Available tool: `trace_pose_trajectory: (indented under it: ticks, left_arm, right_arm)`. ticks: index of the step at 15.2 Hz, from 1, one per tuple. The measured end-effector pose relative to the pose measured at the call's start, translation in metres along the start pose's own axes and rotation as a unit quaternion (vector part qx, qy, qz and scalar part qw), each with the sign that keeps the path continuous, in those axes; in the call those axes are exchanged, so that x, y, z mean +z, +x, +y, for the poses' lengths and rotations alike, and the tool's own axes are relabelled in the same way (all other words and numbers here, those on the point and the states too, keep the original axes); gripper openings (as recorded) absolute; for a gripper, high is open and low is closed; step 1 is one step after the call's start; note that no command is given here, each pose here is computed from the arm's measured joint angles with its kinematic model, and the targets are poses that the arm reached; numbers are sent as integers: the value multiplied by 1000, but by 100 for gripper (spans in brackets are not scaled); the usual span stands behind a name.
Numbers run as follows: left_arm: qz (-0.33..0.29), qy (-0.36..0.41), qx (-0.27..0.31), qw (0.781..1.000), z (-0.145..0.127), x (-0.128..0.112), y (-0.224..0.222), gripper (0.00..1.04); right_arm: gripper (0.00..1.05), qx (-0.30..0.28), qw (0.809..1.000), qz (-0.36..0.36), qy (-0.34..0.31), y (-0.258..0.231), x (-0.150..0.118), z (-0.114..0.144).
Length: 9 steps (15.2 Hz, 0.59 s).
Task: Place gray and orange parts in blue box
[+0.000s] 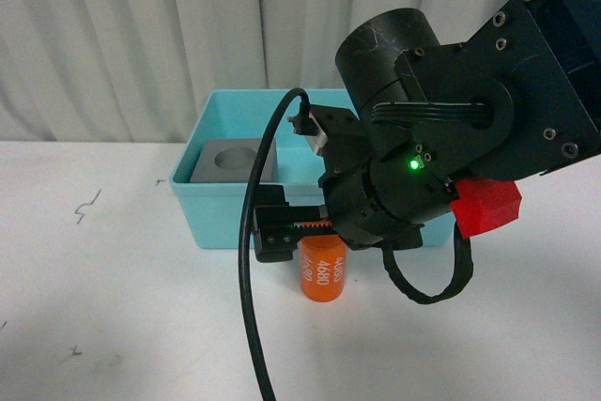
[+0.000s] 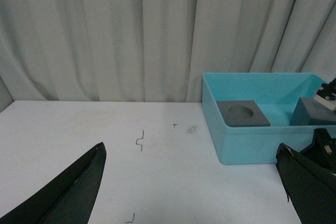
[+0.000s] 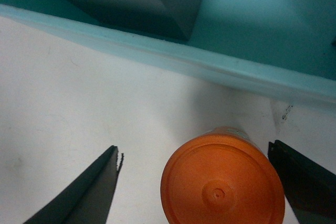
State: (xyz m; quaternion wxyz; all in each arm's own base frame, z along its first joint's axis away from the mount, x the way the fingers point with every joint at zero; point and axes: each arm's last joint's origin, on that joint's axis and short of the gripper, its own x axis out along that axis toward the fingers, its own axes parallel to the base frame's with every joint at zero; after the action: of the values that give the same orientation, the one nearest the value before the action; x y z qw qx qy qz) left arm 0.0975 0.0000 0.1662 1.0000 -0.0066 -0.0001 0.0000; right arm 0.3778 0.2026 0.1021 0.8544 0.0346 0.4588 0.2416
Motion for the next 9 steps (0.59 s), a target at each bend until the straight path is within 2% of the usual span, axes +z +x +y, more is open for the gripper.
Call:
trace_pose_trajectory:
  ticks: [3,4,5,9]
  left_arm:
    - [0,0,0,1000,0,0,0,98]
    - [0,0,0,1000,0,0,0,98]
    - [0,0,0,1000,0,0,0,98]
    - [0,0,0,1000,0,0,0,98]
  right_arm:
    - [62,-5,1000,4,-8,0,-1,1]
    - [54,-8,1000,3,-10,0,-1,1]
    - [50,-11,1000,1,-12,-1,1,1]
    - [49,-10,1000,-2,-24,-19,6,6]
